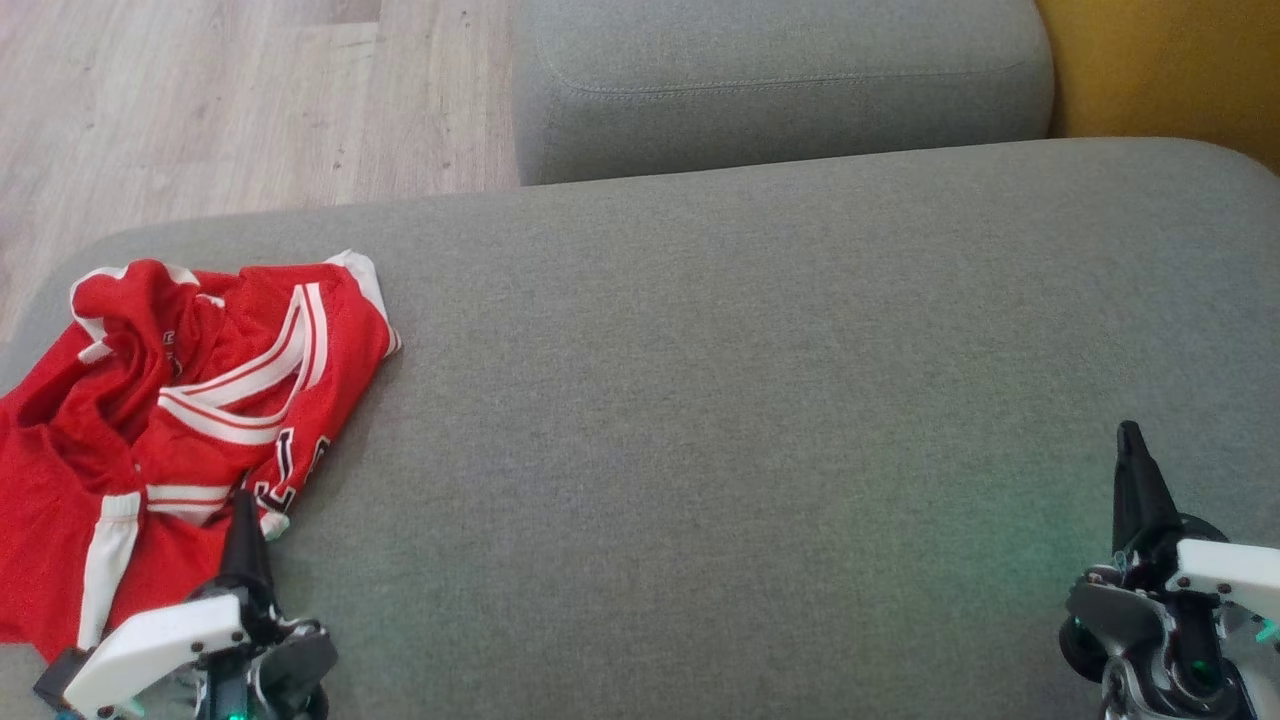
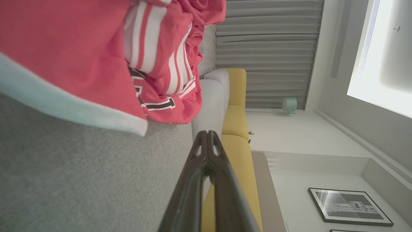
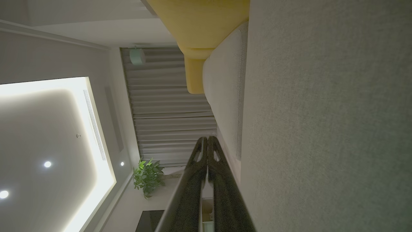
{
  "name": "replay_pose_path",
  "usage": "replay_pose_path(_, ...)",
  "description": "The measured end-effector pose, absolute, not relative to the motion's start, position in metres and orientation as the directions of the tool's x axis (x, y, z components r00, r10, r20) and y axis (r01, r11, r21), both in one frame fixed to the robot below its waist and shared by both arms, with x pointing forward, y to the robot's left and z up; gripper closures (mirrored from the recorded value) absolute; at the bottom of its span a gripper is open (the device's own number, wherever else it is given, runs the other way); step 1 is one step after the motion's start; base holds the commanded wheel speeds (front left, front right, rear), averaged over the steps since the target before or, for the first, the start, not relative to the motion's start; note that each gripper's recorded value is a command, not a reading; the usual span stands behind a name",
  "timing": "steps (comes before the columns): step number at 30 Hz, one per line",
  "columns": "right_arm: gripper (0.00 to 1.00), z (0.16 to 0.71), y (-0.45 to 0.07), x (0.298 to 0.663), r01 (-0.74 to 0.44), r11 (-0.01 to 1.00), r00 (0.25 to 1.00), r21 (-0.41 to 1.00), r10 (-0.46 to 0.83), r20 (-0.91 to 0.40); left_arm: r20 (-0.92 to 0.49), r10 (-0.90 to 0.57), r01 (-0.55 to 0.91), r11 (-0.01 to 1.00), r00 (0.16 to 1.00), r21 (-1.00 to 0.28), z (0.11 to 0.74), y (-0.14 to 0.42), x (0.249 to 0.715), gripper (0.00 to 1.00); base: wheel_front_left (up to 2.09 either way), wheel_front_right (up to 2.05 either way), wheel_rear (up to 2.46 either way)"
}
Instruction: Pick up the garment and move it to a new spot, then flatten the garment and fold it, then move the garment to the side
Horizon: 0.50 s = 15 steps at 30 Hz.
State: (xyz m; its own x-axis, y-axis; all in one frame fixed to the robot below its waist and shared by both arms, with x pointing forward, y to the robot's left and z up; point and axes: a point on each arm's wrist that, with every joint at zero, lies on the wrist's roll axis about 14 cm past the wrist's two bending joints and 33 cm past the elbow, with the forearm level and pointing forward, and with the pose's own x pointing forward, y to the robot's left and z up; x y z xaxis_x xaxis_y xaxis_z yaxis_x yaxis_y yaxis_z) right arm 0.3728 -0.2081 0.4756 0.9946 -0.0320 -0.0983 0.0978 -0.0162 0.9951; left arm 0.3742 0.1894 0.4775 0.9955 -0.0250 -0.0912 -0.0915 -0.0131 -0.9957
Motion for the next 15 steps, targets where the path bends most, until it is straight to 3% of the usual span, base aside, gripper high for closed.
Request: replay_pose_path(15,1.00,0.4756,-0.2081,0.3728,0.098,-0.016,0.995,0.995,-0.032,-0.098,-0.091,-0.025,-0.092,-0.013,0.996,-0.996,0.4775,0.1894,0.3742,1.00,0.00,0.00,0.00)
